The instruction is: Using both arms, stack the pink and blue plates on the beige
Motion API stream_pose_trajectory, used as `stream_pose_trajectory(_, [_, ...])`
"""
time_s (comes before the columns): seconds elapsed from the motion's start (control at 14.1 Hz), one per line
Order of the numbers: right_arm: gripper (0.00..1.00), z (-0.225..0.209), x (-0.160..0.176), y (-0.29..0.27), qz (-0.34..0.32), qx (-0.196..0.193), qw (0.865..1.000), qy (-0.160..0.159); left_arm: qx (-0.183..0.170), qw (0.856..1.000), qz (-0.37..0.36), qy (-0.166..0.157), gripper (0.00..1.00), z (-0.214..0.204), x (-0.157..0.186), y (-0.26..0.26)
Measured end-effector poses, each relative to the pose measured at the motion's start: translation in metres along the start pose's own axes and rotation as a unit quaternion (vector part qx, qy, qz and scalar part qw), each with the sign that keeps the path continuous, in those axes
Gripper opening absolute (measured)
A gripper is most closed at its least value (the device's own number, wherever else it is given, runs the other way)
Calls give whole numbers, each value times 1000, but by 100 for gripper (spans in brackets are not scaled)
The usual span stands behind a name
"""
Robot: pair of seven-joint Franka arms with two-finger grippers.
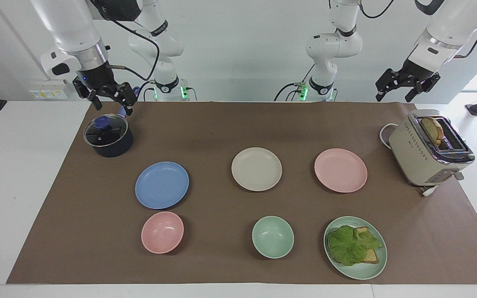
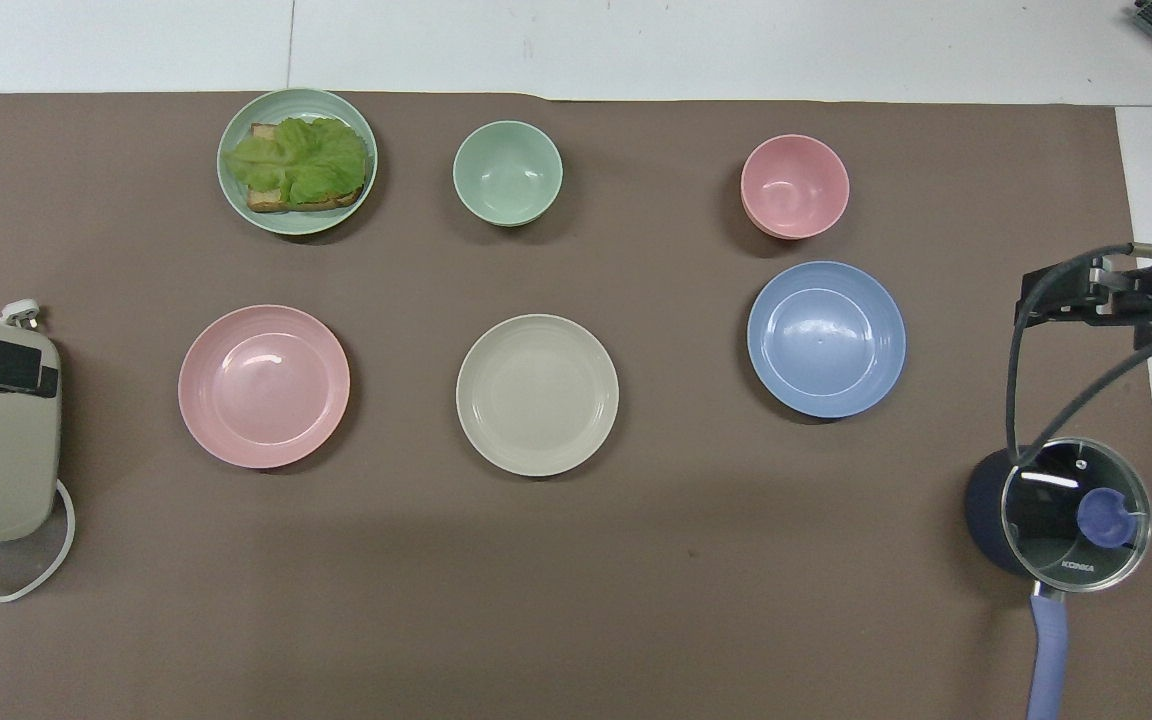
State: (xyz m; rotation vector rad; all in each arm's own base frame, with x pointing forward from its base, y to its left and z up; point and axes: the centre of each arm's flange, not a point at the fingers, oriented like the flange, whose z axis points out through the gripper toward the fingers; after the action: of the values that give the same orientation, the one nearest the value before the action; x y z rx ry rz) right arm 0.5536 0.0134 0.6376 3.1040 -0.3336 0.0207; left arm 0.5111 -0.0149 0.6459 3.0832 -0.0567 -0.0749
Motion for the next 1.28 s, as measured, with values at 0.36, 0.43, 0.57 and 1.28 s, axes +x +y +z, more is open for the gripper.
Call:
stream_pose_trajectory(0.36, [100,0,0,0,0,0,1000,0,0,1000,-6,0,100,0,-1,-5])
stream_pose_trajectory(0.43, [100,0,0,0,0,0,1000,0,0,1000,-9,1,100,0,-1,-8])
stream_pose_trajectory(0.57, [100,0,0,0,0,0,1000,0,0,1000,-10,8,100,-2,1,-10])
stream_pose_trajectory(1.28, [100,0,0,0,0,0,1000,0,1,999,-25,34,100,105,44,-28])
